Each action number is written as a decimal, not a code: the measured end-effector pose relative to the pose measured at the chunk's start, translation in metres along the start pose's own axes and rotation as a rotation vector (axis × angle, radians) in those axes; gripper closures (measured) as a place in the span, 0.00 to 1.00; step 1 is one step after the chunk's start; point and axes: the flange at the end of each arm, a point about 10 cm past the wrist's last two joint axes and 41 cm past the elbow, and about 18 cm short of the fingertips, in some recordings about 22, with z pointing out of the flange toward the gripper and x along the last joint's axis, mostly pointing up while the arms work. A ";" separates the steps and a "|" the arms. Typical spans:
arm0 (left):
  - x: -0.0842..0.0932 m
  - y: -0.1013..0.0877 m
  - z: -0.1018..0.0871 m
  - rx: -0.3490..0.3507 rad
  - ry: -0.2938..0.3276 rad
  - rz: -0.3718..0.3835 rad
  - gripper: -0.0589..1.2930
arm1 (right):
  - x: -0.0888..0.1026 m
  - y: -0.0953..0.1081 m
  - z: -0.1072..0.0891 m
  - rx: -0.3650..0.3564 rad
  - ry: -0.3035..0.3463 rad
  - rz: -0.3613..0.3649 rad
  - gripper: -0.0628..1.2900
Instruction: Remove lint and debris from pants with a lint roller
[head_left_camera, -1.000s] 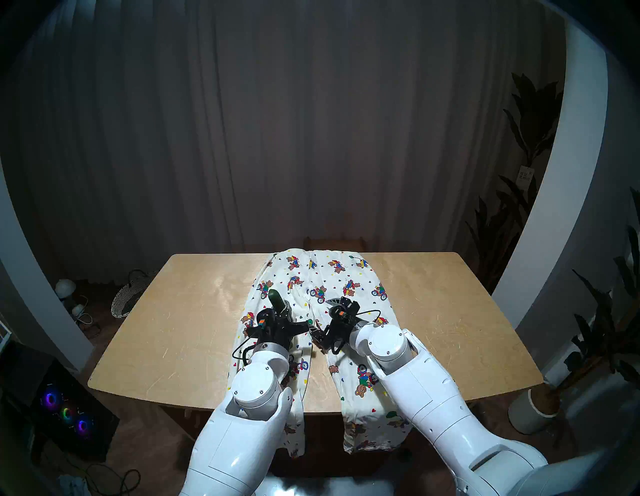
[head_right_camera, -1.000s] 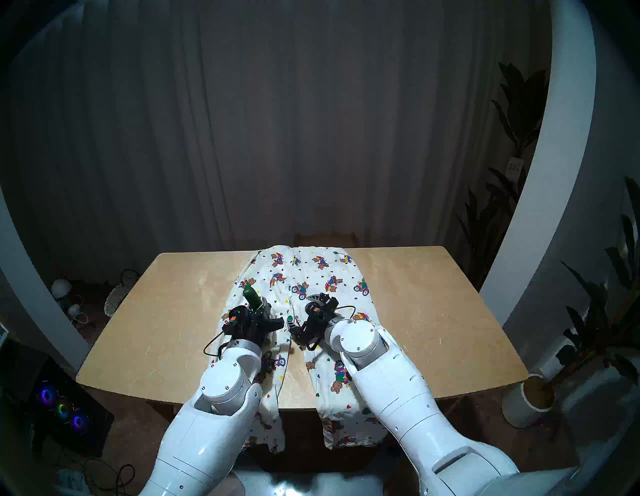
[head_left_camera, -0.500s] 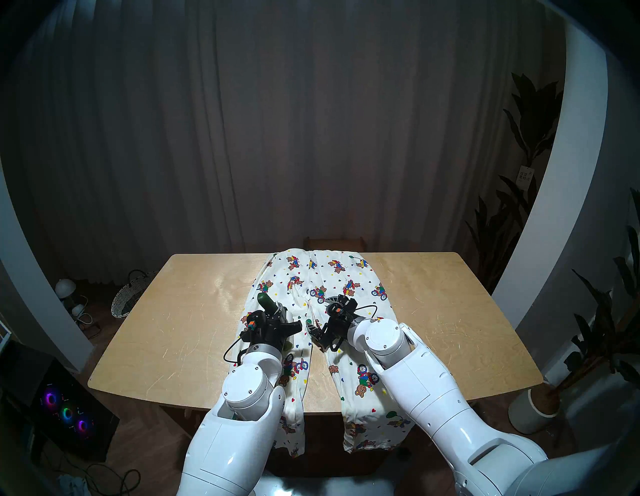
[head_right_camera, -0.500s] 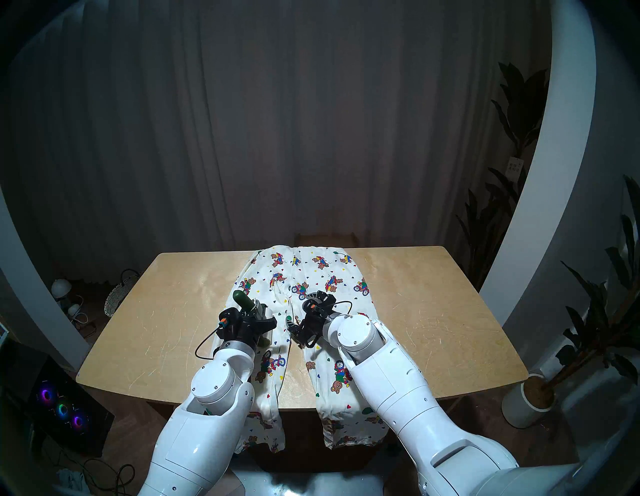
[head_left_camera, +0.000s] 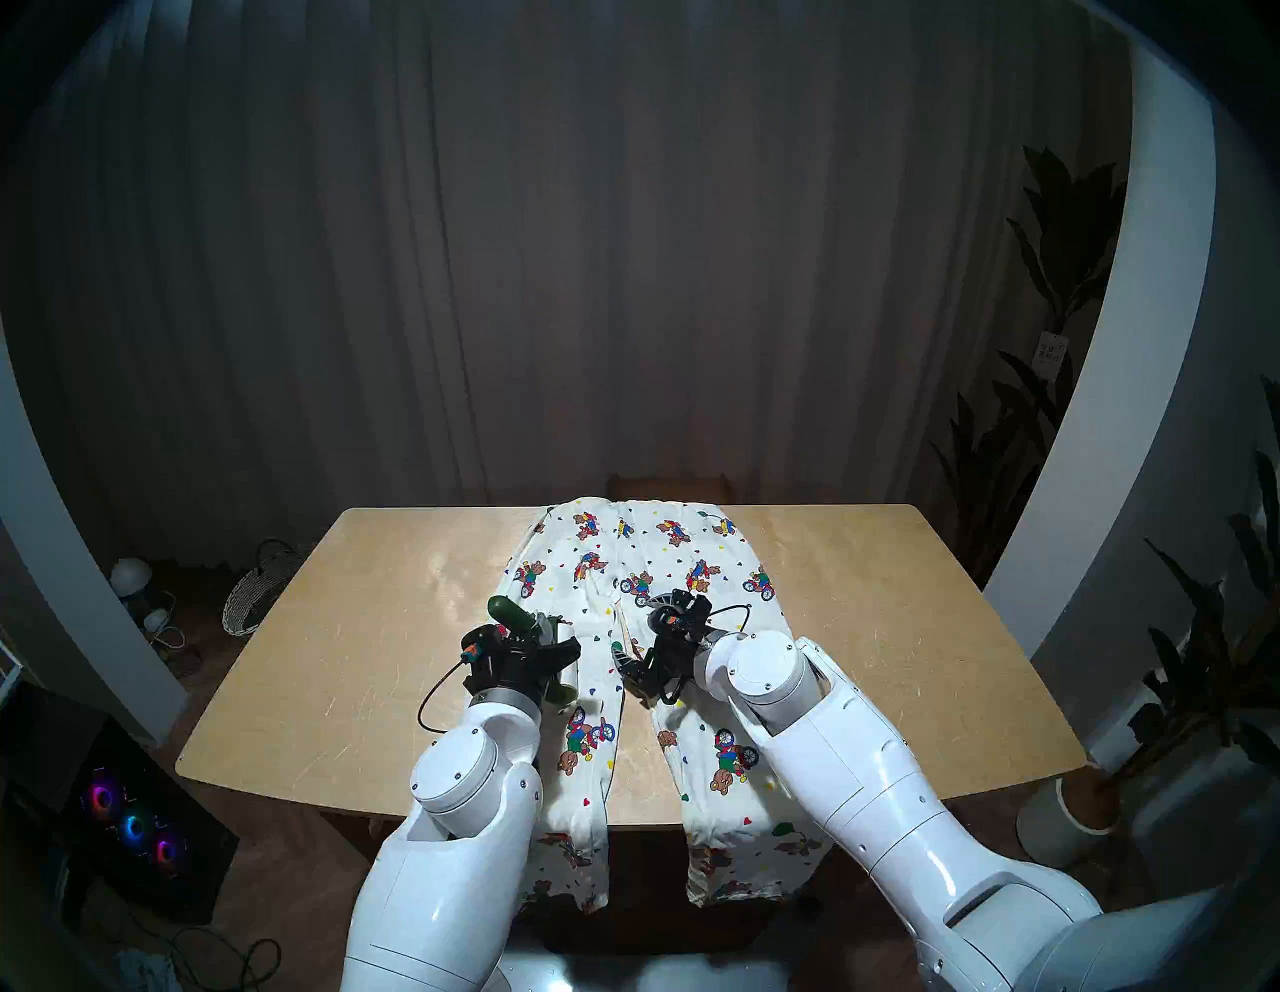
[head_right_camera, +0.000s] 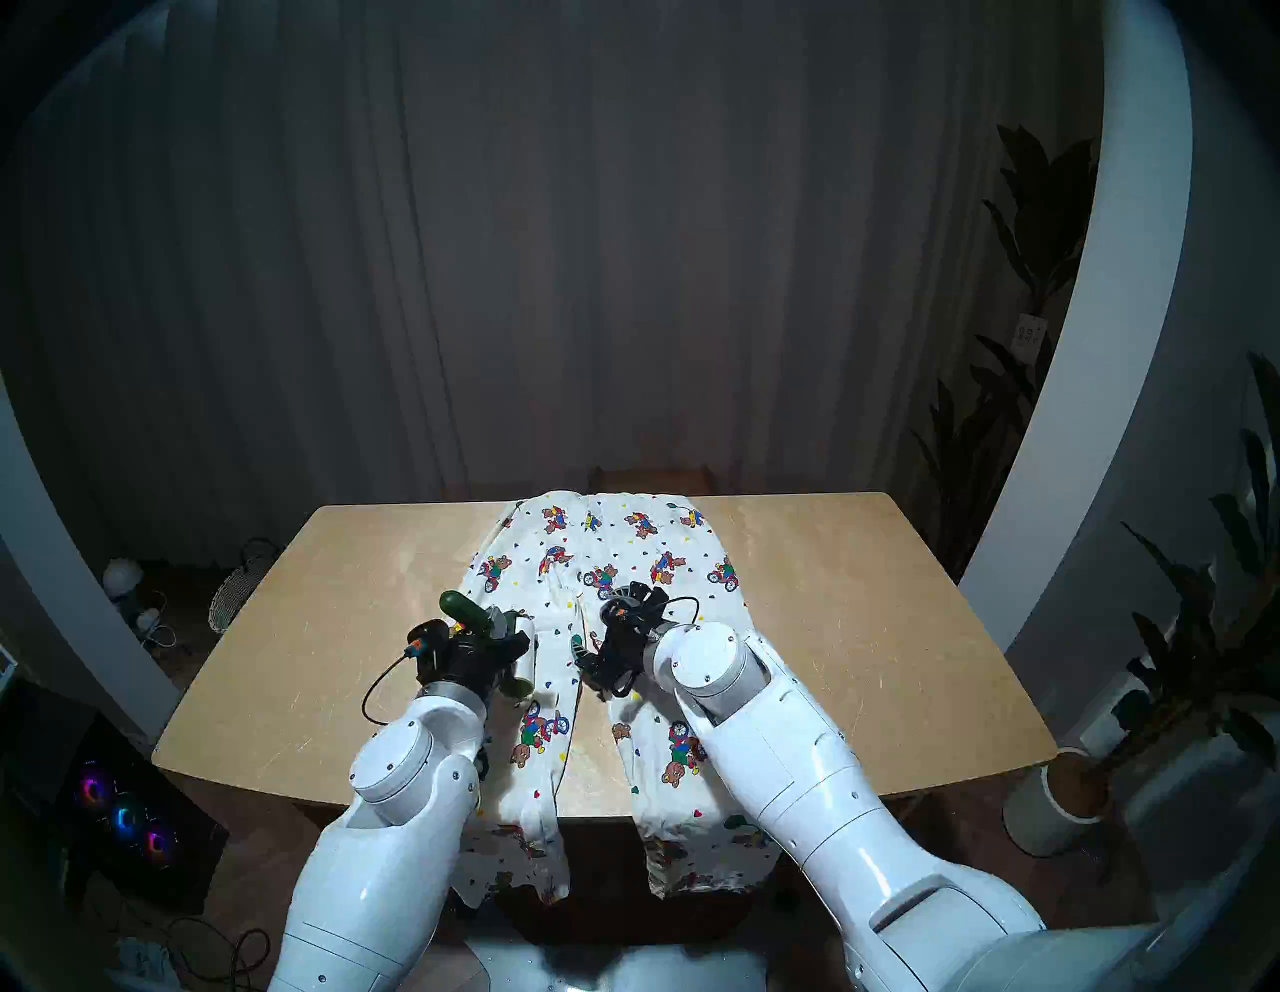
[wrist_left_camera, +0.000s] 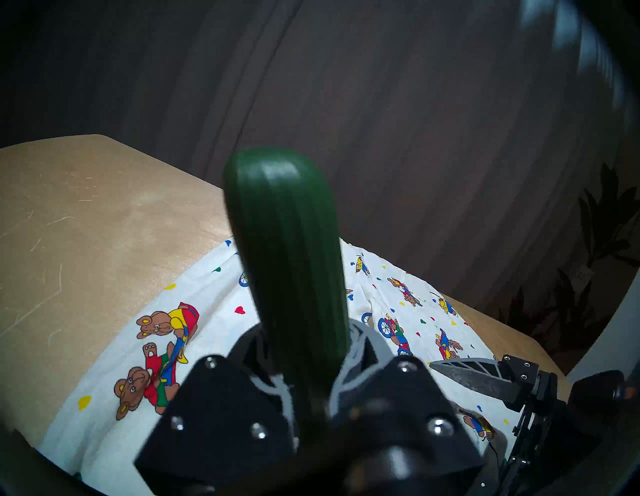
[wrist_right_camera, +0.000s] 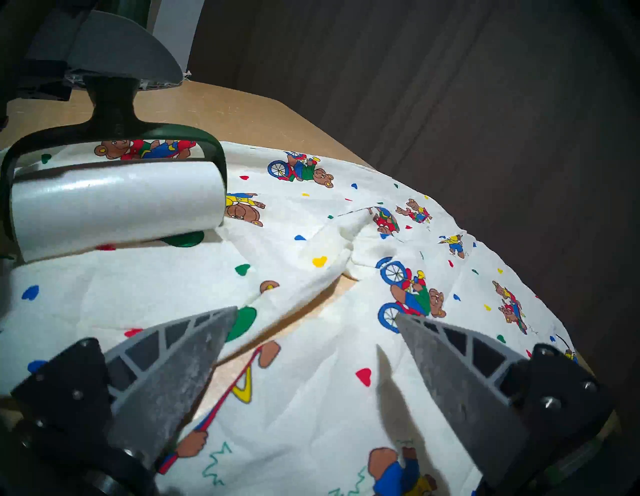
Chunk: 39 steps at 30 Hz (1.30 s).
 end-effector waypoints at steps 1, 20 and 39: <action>0.000 -0.001 -0.001 -0.004 0.001 -0.003 0.88 | 0.000 0.000 0.000 0.000 -0.001 -0.001 0.05; 0.006 -0.030 -0.005 -0.048 0.024 -0.020 0.88 | 0.001 0.000 0.000 -0.003 -0.009 -0.011 0.05; 0.020 -0.057 0.001 -0.064 0.020 0.014 0.88 | 0.001 0.001 0.002 -0.016 -0.011 -0.014 0.05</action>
